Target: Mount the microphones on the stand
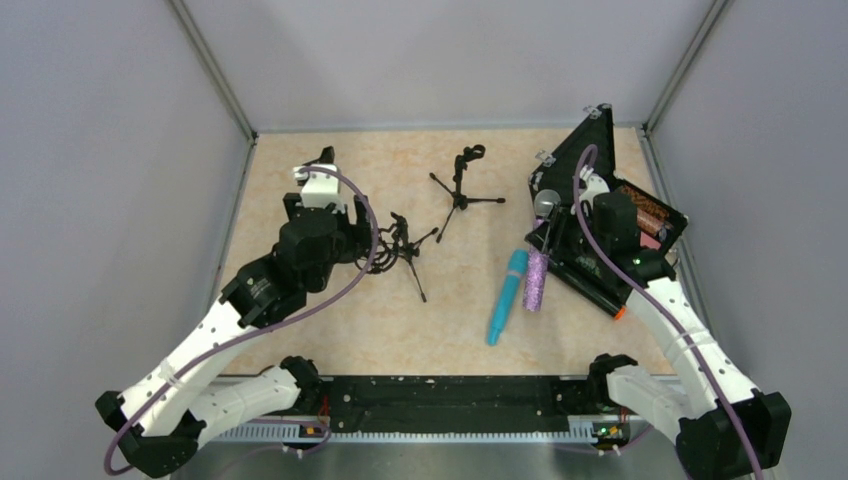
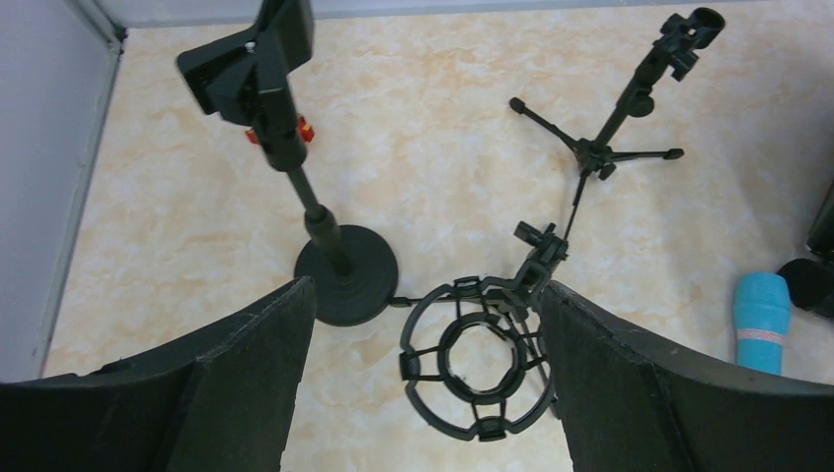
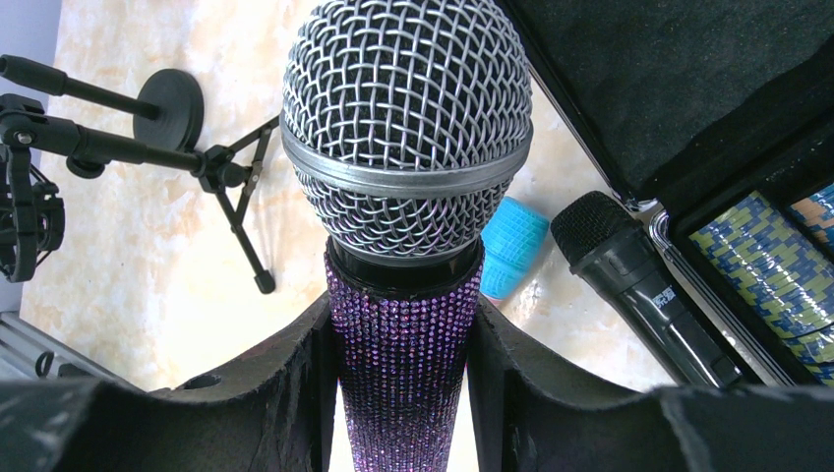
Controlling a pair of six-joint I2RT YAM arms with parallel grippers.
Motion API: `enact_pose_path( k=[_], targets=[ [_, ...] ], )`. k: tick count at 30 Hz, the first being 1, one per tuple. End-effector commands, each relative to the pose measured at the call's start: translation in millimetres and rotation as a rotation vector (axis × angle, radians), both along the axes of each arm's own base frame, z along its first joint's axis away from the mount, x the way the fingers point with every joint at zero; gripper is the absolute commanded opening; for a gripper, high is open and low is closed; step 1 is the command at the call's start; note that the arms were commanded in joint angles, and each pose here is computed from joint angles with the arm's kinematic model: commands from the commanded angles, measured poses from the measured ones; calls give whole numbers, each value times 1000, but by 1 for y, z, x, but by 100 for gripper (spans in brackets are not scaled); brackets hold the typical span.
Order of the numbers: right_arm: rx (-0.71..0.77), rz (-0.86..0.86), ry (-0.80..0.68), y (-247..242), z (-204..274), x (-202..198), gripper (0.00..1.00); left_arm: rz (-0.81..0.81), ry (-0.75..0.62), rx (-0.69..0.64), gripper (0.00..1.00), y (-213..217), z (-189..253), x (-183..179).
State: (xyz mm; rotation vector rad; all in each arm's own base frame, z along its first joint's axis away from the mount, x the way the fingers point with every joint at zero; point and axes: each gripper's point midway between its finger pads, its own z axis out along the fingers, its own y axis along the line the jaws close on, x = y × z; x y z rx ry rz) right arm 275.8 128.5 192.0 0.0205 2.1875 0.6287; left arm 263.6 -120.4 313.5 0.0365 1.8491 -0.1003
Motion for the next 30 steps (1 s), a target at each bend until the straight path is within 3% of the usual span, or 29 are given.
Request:
enact_pose_path(
  k=[1,8,20,30],
  targets=[
    [60,9,-90,7,26,14,0,58,26,28,88,24,-7,-7],
    [71,6,-86,8,30,16,0,82,155,53,87,36,-37,-1],
    [62,0,-80,7,28,16,0,-95,357,-199,87,3,-85,15],
    [58,-4,-74,6,26,16,0,-167,453,-240,80,-11,-112,13]
  ],
)
